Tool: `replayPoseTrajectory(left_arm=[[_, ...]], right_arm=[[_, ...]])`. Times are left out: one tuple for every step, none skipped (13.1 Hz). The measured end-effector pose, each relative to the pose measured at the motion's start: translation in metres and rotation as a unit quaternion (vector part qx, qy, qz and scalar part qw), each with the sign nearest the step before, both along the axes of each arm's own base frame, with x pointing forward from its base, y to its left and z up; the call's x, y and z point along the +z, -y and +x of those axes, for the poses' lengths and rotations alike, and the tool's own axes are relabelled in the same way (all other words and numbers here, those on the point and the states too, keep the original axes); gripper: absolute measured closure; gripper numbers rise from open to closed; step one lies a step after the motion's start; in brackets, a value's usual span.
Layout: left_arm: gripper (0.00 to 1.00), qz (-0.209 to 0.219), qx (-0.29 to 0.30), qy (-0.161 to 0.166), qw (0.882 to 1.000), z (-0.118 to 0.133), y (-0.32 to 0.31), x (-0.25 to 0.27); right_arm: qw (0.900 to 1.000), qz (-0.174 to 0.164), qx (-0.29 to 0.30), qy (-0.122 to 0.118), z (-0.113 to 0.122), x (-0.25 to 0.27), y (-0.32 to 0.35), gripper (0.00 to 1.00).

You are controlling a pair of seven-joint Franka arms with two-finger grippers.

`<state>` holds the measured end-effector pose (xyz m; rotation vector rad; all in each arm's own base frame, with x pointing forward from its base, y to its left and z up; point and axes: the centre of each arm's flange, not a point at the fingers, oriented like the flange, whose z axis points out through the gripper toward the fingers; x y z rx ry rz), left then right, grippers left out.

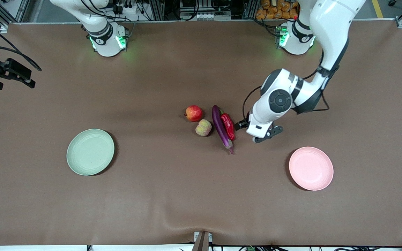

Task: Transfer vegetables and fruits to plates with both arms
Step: 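Reach the left gripper to the red chili pepper and grasp it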

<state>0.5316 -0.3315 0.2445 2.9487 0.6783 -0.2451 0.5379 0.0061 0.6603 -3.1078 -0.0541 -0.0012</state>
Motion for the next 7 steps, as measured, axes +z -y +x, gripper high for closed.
replayPoseTrajectory(left_arm=[[0.0, -0.005, 0.0, 0.002, 1.0, -0.002, 0.008, -0.01], [0.0, -0.006, -0.002, 0.002, 1.0, -0.005, 0.014, -0.018], [0.0, -0.004, -0.005, 0.004, 1.0, -0.008, 0.018, -0.025], [0.0, 0.002, -0.007, 0.006, 1.0, -0.011, 0.023, -0.031], [0.0, 0.009, -0.006, 0.008, 1.0, -0.015, 0.028, -0.037], [0.0, 0.015, -0.006, 0.011, 1.0, -0.018, 0.033, -0.043], [0.0, 0.021, -0.005, 0.013, 1.0, -0.022, 0.037, -0.049]], right_arm=[[1.0, 0.0, 0.0, 0.0, 0.0, 0.0, 0.0, 0.0], [1.0, 0.0, 0.0, 0.0, 0.0, 0.0, 0.0, 0.0], [1.0, 0.0, 0.0, 0.0, 0.0, 0.0, 0.0, 0.0], [1.0, 0.0, 0.0, 0.0, 0.0, 0.0, 0.0, 0.0], [1.0, 0.0, 0.0, 0.0, 0.0, 0.0, 0.0, 0.0], [1.0, 0.0, 0.0, 0.0, 0.0, 0.0, 0.0, 0.0], [1.0, 0.0, 0.0, 0.0, 0.0, 0.0, 0.0, 0.0]])
